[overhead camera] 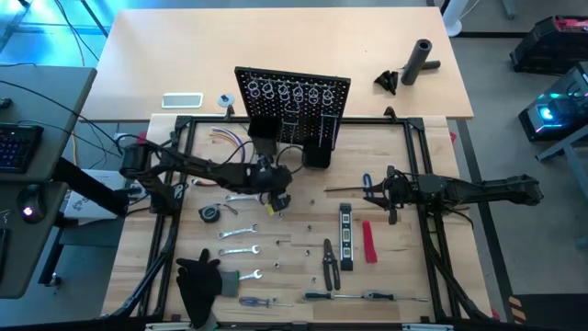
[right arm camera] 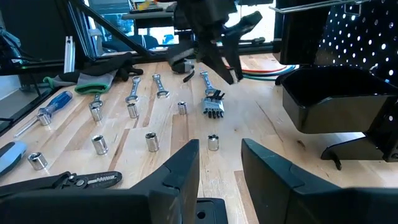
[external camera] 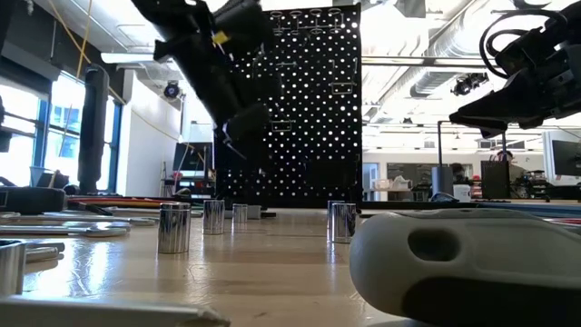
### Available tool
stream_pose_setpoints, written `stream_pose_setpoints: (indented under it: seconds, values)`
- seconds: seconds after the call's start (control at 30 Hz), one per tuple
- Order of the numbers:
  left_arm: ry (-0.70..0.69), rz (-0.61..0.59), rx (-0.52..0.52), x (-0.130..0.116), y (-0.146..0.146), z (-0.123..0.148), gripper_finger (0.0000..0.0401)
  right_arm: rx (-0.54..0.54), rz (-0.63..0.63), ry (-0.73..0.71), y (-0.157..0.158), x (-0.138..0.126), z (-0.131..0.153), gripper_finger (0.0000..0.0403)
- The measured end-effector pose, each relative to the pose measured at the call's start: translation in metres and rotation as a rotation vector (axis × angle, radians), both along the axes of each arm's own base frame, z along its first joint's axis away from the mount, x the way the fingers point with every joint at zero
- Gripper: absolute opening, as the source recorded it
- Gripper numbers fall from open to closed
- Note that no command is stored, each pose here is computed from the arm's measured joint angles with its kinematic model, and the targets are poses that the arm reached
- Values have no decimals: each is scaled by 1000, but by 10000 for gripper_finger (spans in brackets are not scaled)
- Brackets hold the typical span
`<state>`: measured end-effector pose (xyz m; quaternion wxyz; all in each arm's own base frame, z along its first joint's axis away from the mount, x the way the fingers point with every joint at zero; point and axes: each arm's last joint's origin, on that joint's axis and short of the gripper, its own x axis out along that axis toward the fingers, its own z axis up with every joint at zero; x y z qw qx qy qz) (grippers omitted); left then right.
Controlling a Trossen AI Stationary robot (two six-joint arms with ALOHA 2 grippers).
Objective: Hang tools onto peg board
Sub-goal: Put the socket into the small black bin on the black pegboard
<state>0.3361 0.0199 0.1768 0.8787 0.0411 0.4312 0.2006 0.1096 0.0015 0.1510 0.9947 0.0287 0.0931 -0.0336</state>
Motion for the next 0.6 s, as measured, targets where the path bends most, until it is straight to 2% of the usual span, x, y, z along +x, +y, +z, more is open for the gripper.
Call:
stream_pose_setpoints:
  seconds: [0.13, 0.37, 0.5, 0.6]
  values:
    - [-9, -69, 96, 7, -17, 11, 60, 0, 0, 0, 0, 0, 0, 114]
    - [-107, -137, 387, 29, -44, 47, 60, 0, 0, 0, 0, 0, 0, 114]
    - [-141, -141, 515, 40, -44, 64, 60, 3, -1, -1, 0, 0, 0, 114]
    - [-100, -132, 581, 51, -35, 66, 60, 7, -5, -1, 0, 0, 0, 114]
